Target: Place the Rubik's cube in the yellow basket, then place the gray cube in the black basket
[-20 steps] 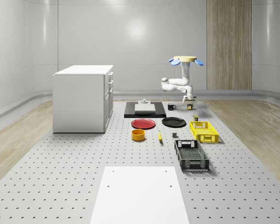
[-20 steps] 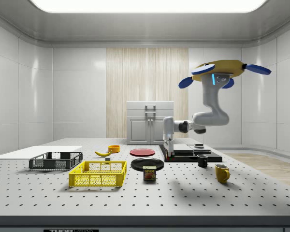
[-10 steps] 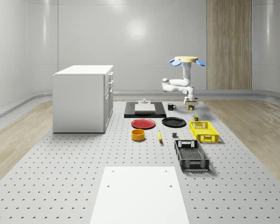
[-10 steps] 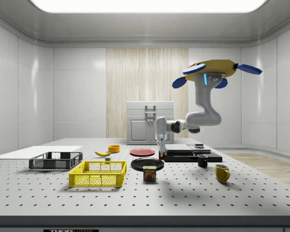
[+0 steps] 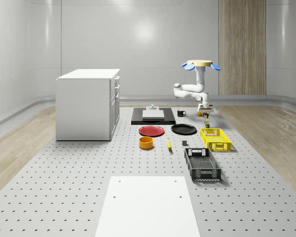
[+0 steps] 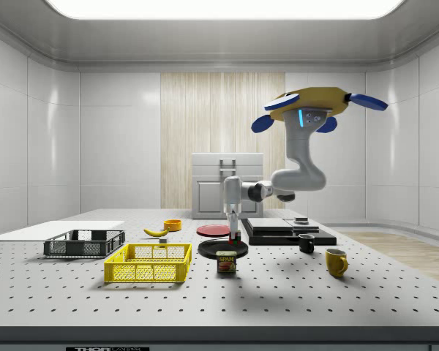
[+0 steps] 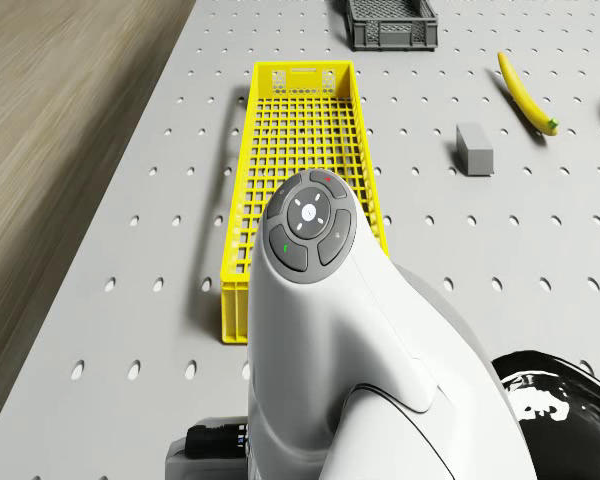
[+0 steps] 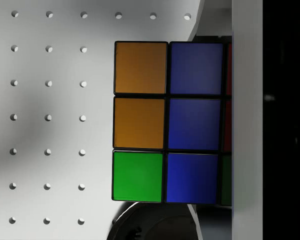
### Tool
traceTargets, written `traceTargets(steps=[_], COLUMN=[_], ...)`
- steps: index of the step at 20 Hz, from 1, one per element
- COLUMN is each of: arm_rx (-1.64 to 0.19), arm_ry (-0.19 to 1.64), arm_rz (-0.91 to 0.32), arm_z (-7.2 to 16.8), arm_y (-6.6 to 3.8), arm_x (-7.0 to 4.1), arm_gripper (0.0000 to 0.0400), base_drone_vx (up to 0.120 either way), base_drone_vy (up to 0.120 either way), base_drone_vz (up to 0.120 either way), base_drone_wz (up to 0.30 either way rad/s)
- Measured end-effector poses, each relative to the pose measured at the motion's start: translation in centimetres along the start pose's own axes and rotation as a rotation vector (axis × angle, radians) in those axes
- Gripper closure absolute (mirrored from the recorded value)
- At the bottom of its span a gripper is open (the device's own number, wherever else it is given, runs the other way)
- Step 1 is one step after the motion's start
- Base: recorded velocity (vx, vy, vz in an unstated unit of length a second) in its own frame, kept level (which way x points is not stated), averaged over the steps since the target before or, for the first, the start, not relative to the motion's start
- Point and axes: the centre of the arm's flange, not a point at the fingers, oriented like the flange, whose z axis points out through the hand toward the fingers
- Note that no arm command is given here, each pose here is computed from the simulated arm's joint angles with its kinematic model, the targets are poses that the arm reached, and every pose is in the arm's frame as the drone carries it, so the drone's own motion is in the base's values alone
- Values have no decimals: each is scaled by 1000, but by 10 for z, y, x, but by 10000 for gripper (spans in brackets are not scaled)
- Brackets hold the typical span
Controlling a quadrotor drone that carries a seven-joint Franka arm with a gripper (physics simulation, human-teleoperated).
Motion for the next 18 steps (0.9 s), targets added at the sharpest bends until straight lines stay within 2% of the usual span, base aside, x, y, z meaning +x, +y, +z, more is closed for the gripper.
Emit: traceTargets(steps=[18], arm_rx=[0], arm_ry=[0], arm_rz=[0], arm_z=[0], arm_y=[0], arm_x=[0], arm_gripper=[109], base_drone_vx=[120], base_drone_vy=[0], base_drone_vz=[0], base_drone_wz=[0])
